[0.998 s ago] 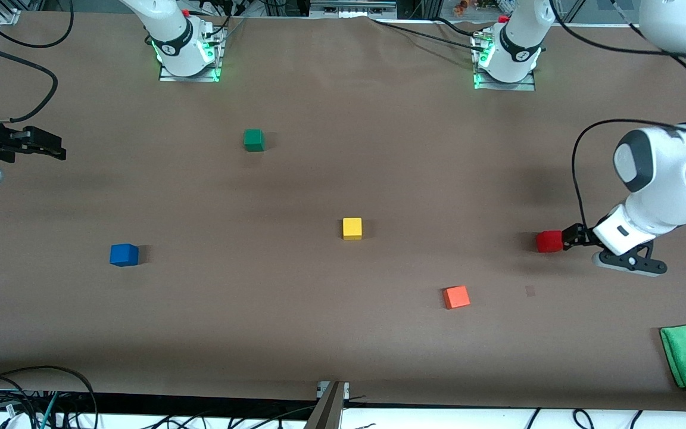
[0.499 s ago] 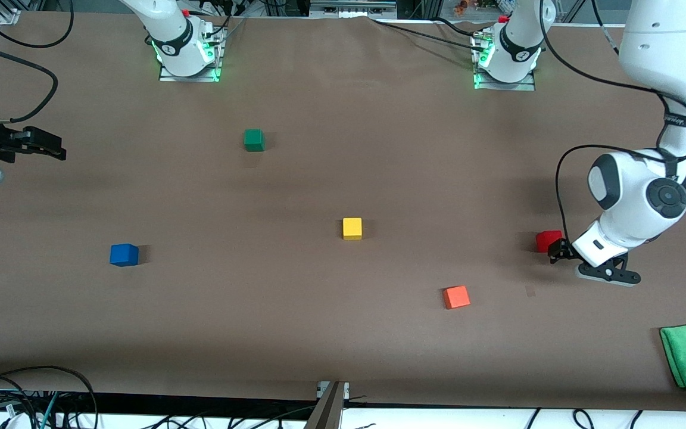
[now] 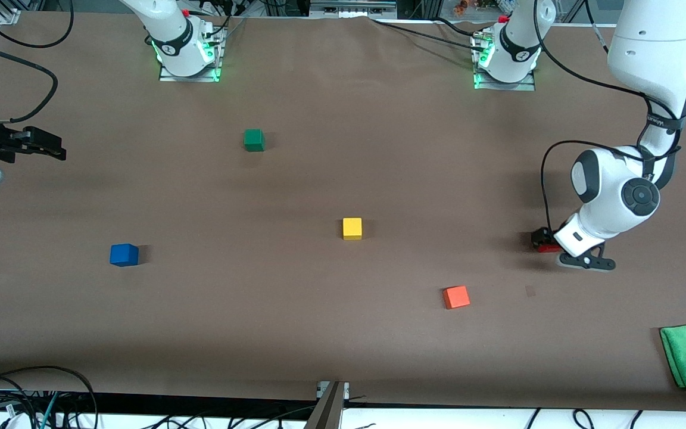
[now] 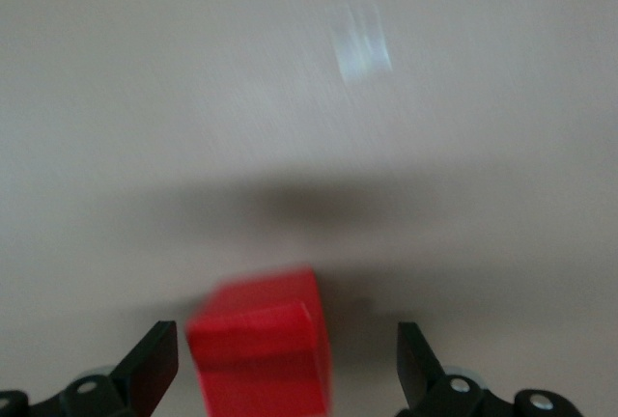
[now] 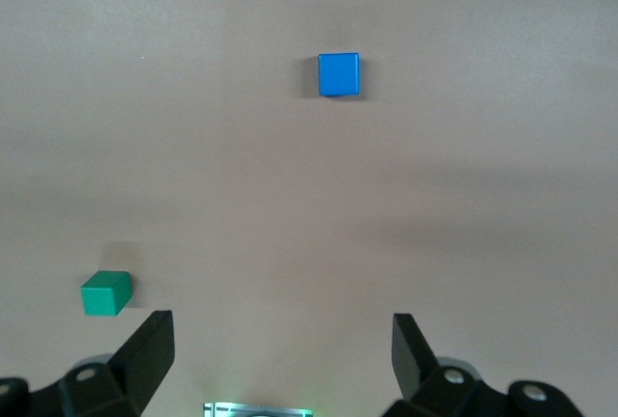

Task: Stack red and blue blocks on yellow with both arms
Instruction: 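Close the left gripper on the red cube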

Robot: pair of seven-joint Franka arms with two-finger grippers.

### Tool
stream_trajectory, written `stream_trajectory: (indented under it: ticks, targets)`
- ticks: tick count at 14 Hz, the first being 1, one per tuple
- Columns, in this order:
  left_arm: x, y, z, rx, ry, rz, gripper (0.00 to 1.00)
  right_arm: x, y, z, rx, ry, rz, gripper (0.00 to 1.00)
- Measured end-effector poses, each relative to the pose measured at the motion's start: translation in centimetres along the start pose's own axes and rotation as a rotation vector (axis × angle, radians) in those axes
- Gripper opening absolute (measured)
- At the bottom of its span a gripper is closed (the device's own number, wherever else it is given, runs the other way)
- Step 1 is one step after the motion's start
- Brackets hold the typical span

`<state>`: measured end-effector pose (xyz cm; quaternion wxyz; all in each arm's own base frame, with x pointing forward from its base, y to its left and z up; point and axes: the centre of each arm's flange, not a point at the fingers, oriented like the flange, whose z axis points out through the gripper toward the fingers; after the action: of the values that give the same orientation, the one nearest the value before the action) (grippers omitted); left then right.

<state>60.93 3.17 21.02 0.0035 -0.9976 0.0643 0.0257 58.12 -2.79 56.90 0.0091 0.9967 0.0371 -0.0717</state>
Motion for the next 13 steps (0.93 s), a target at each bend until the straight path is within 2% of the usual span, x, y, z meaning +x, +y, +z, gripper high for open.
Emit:
stream_trajectory:
  ticks: [2, 13]
  targets:
    - [-0.4, 0.4, -1.1, -0.01, -0.033, 0.002, 1.0, 0.0, 0.0, 0.0, 0.0, 0.0, 0.0, 1.0]
    - [-0.4, -3.1, -1.1, -0.002, -0.013, -0.023, 1.0, 0.0, 0.0, 0.0, 0.0, 0.0, 0.0, 1.0]
